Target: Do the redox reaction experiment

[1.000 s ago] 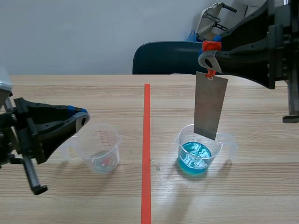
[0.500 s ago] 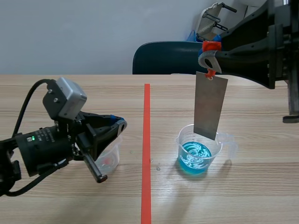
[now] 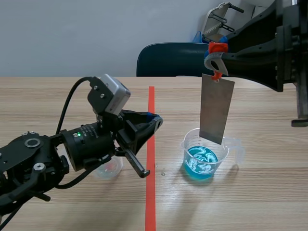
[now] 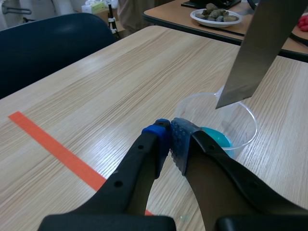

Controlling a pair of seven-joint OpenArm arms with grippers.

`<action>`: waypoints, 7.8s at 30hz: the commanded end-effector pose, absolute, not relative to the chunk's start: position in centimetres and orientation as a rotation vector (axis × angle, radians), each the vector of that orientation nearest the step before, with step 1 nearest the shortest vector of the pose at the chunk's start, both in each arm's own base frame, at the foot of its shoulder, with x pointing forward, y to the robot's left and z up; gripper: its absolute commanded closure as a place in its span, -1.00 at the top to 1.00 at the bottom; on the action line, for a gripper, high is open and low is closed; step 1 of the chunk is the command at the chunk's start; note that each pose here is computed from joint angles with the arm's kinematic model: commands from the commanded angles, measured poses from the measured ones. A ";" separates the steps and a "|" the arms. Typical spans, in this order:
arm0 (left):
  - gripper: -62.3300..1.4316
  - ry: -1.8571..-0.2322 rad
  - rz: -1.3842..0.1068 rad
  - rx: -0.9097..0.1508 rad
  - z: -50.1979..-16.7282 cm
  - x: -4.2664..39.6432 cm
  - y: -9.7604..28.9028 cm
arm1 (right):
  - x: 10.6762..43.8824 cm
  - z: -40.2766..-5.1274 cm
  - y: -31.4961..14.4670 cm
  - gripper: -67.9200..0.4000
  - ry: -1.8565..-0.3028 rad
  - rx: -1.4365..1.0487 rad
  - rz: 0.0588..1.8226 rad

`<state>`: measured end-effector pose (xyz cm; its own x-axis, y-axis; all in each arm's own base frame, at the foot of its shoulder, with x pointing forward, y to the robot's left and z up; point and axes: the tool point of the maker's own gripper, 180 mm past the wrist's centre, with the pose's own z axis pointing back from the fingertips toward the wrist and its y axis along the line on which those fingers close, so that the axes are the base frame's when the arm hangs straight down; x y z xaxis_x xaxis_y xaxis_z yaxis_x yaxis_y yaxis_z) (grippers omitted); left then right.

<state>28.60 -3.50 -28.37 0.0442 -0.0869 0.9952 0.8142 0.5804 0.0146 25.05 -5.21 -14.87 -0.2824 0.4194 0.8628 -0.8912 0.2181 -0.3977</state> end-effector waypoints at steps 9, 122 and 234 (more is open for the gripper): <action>-0.87 -1.380 -0.778 -0.771 -27.1 27.5 -6.9 | 24.9 -13.8 -4.8 -0.97 -1.326 0.523 1.389; 1.00 -1.498 -0.759 -0.619 -25.3 18.0 2.4 | 24.9 -13.8 -4.8 -0.97 -1.328 0.525 1.389; 1.00 -1.491 -0.760 -0.616 -25.5 18.0 2.4 | 24.9 -13.7 -4.8 -0.97 -1.328 0.525 1.389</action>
